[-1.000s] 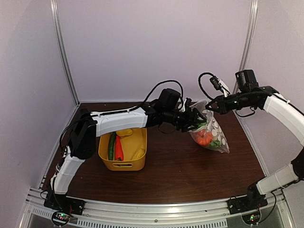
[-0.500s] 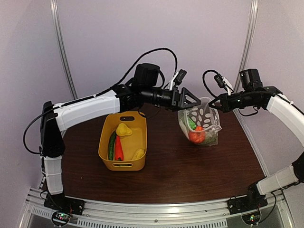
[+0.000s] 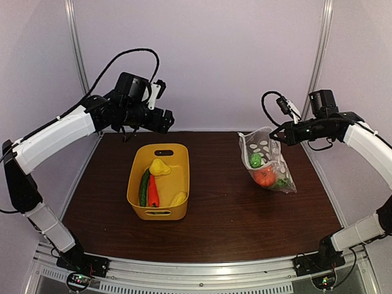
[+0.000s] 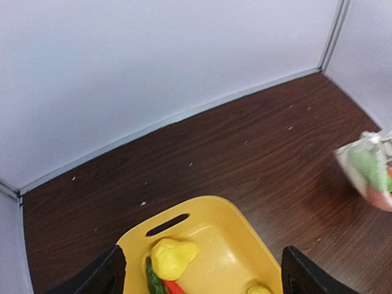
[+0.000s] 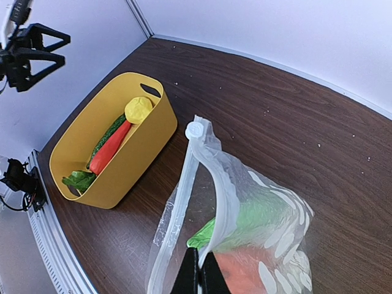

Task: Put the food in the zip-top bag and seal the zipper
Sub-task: Pick up the fake fruit from the bin.

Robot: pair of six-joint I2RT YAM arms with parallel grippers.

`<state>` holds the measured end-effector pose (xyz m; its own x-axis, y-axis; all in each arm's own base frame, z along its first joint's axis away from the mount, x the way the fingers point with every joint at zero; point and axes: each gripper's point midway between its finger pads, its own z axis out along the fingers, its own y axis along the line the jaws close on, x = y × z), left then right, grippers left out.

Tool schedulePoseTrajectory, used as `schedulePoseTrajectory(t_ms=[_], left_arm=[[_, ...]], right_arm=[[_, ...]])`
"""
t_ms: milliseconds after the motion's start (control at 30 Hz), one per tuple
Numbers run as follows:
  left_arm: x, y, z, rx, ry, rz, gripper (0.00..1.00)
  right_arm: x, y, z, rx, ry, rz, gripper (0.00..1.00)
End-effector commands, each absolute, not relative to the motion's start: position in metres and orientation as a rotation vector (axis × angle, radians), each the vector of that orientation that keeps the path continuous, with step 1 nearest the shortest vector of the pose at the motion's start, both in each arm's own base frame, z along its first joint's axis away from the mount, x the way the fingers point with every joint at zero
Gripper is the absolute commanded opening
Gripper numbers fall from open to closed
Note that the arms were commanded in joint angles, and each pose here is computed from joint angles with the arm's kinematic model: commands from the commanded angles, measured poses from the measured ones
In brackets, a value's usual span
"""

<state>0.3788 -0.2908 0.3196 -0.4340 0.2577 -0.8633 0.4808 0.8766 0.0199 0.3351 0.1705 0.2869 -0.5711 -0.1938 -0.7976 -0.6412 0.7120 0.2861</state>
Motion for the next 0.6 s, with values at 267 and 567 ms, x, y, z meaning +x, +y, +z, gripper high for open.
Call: schedulePoseTrajectory(t_ms=[267, 567], left_arm=[[0.388, -0.254, 0.17, 0.631, 2.504, -0.079, 0.95], [0.41, -0.242, 0.144, 0.485, 2.58, -0.114, 0.86]], right_arm=[[0.333, 0.165, 0.294, -0.628, 2.095, 0.684, 0.0], [0.33, 0.163, 0.296, -0.626, 2.09, 0.675, 0.0]])
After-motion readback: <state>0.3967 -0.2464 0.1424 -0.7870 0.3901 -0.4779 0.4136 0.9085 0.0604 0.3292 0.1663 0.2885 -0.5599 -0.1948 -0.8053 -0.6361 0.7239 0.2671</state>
